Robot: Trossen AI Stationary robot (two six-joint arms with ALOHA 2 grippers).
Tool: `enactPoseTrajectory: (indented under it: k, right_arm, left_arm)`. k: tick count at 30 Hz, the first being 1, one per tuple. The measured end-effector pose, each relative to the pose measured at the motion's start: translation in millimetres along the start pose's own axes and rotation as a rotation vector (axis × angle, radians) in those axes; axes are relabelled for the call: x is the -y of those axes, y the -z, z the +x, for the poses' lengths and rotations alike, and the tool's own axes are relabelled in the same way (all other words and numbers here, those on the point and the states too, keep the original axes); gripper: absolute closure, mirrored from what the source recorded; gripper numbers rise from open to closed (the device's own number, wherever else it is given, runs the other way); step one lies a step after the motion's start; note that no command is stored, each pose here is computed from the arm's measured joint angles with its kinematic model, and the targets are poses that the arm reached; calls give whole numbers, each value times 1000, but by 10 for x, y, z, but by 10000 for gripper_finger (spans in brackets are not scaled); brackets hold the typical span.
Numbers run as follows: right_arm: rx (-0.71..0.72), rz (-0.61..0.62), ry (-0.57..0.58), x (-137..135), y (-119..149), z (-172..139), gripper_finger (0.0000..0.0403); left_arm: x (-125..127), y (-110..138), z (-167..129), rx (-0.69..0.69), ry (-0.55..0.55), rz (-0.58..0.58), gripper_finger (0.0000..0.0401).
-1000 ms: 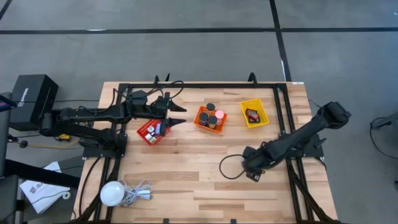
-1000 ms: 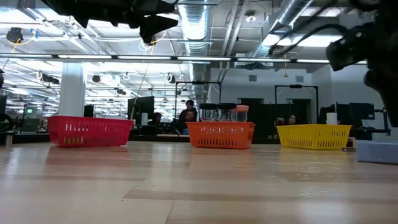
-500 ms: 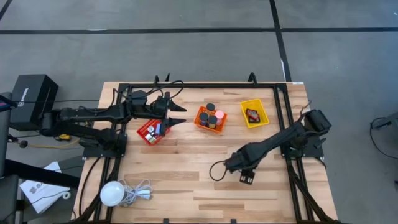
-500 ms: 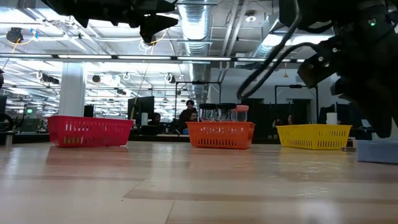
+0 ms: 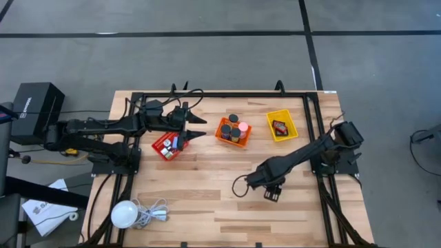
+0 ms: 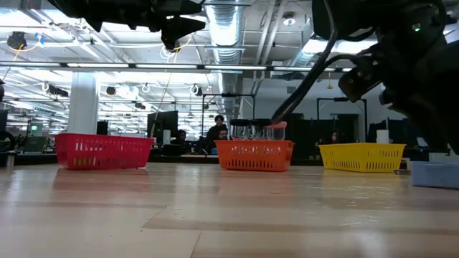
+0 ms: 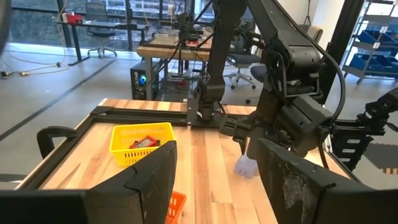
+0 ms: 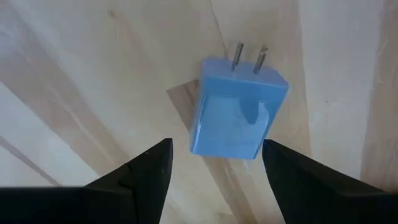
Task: Pick & Place Office items
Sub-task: Put the light blue charger adapter into the red basket
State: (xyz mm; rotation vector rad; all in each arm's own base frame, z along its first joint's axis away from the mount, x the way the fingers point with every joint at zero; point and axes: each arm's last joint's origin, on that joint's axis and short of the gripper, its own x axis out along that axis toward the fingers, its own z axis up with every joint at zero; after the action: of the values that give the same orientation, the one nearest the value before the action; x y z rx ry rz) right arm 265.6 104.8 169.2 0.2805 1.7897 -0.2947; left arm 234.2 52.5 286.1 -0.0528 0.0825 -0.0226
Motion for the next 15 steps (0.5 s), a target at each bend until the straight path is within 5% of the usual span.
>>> enactPoseTrajectory:
  k: [8, 15]
  right_arm:
    - [-9, 41, 2, 128, -89, -17, 163]
    - [-8, -49, 4, 95, -63, -13, 162]
  left_arm:
    - [0, -1, 0, 1, 0, -12, 187]
    - [0, -1, 0, 1, 0, -12, 187]
